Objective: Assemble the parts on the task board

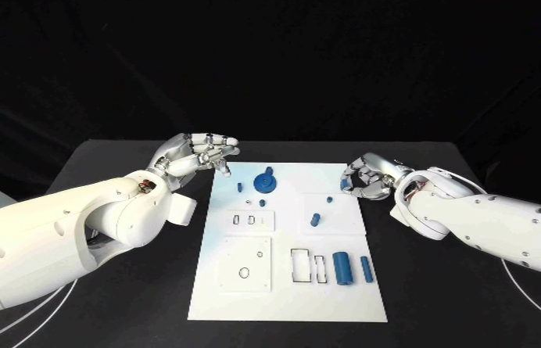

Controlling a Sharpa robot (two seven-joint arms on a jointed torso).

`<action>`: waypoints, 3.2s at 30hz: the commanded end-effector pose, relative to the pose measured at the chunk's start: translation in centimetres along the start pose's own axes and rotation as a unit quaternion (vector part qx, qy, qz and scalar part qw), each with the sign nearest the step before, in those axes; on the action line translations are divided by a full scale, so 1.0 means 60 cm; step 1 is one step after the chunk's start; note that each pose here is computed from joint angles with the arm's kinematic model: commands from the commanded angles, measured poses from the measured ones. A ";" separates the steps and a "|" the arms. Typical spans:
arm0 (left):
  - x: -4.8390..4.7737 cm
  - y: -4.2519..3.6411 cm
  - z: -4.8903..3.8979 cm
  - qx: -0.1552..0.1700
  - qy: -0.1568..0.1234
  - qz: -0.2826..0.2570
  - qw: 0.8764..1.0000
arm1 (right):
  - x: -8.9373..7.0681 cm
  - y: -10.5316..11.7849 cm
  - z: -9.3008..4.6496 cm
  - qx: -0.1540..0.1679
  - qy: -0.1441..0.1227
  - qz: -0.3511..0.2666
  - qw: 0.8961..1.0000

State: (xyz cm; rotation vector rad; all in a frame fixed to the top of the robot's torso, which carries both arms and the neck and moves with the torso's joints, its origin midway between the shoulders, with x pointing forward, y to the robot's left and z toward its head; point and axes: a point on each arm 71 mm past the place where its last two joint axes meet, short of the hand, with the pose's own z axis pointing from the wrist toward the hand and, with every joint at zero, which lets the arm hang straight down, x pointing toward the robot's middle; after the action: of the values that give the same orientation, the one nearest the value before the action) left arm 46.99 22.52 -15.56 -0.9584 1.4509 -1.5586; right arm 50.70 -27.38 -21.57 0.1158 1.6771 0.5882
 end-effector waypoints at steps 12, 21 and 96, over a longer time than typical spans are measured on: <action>0.002 -0.002 0.000 0.004 0.007 -0.005 1.000 | -0.012 0.090 -0.001 -0.034 -0.011 0.027 0.999; 0.003 -0.001 0.002 0.003 0.008 -0.005 1.000 | 0.021 0.191 0.007 -0.042 -0.015 0.026 0.999; 0.008 0.002 0.008 -0.001 0.016 -0.008 1.000 | 0.186 0.337 -0.007 -0.083 0.036 -0.048 0.995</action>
State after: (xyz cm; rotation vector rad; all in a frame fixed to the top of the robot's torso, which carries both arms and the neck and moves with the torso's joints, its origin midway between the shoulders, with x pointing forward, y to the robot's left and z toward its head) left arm 47.27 22.11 -15.74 -0.9586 1.4649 -1.5668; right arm 43.13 -5.83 -22.71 -0.0807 1.7022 0.6574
